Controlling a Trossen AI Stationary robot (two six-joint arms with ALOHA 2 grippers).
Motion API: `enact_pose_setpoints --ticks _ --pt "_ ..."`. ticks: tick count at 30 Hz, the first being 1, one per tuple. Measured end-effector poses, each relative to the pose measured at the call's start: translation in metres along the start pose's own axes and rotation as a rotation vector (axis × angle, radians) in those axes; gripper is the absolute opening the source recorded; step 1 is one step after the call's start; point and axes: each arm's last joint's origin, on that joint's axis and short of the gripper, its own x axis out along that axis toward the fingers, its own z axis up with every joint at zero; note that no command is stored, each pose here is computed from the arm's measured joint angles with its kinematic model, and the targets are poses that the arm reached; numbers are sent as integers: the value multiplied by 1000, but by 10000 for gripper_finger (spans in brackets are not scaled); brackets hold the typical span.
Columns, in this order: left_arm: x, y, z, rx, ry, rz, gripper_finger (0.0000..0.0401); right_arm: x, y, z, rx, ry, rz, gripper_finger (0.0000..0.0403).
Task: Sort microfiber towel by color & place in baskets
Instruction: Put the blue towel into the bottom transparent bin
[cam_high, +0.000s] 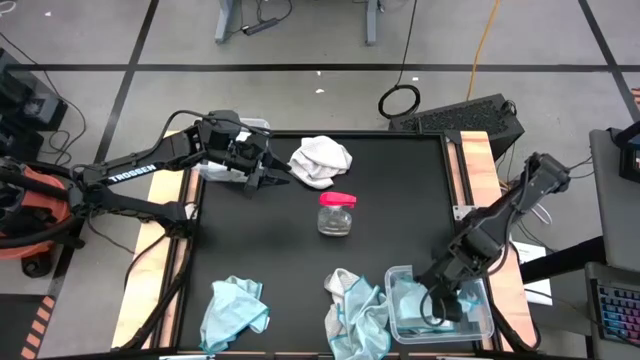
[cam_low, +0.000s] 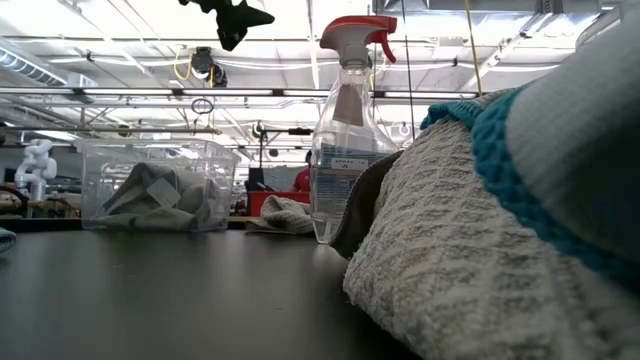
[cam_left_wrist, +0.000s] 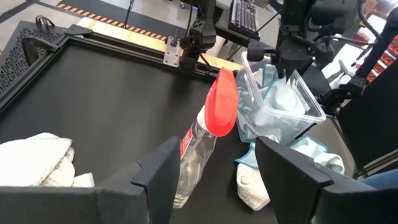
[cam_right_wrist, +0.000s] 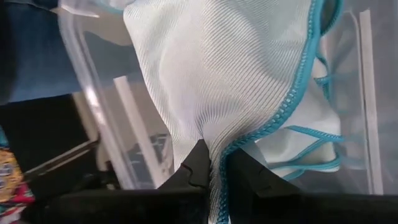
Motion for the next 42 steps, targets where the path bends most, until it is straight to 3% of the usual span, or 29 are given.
enact_pose_setpoints --ticks 25,34,38,42 --pt "0 0 0 6 0 0 214 81 17 -20 -156 18 -368 15" --pt "-1 -1 0 6 -1 -7 214 87 19 -20 -172 -20 -398 16" --pt "-2 -2 1 11 -7 -25 214 87 19 -20 -172 -22 -398 33" --pt "-4 -3 2 18 -17 -27 214 87 19 -20 -168 -23 -398 76"
